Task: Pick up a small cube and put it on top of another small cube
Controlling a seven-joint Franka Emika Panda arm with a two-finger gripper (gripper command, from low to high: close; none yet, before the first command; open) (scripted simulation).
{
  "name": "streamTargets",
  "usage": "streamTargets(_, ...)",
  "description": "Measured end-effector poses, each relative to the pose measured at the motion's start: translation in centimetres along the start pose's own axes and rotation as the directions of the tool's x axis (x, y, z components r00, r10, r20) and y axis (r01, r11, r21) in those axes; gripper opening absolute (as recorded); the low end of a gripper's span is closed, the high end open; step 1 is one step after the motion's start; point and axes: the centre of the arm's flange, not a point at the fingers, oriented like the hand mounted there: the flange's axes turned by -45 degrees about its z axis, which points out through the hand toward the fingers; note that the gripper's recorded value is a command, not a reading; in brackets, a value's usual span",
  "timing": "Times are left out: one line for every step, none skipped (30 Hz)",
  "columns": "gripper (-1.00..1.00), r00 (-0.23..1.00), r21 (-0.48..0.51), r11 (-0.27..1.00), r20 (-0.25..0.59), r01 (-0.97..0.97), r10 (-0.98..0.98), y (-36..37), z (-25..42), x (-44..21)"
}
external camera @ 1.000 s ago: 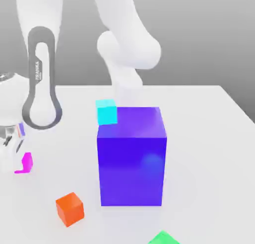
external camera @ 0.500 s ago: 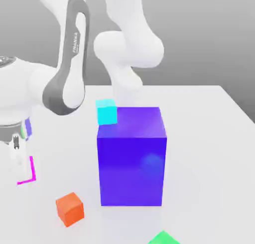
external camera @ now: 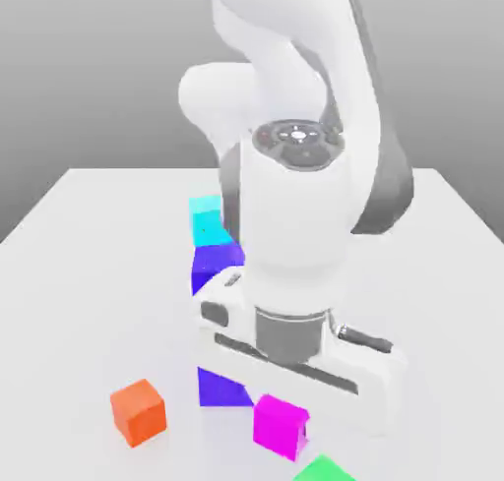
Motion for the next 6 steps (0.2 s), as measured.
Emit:
streamTargets(-1.00,1.000,0.000,1.000,0.000,0.005,-0.005,-0.3,1.4,-0.1)
streamTargets(-1.00,1.000,0.000,1.000,0.000,0.007,-0.007,-0.4,2.8,-0.2)
streamTargets(1.00,1.000,0.000,1.000,0.000,0.009,-0.009,-0.4,3.7,-0.2)
streamTargets(1.00,1.000,0.000,1.000,0.000,0.009,-0.009,-0.4,3.7,-0.2)
streamTargets(1.00,1.000,0.000,1.000,0.000,0.009,-0.009,-0.4,3.7,-0.2)
streamTargets(1.00,1.000,0.000,1.000,0.000,0.009,-0.009,-0.4,3.7,-0.2)
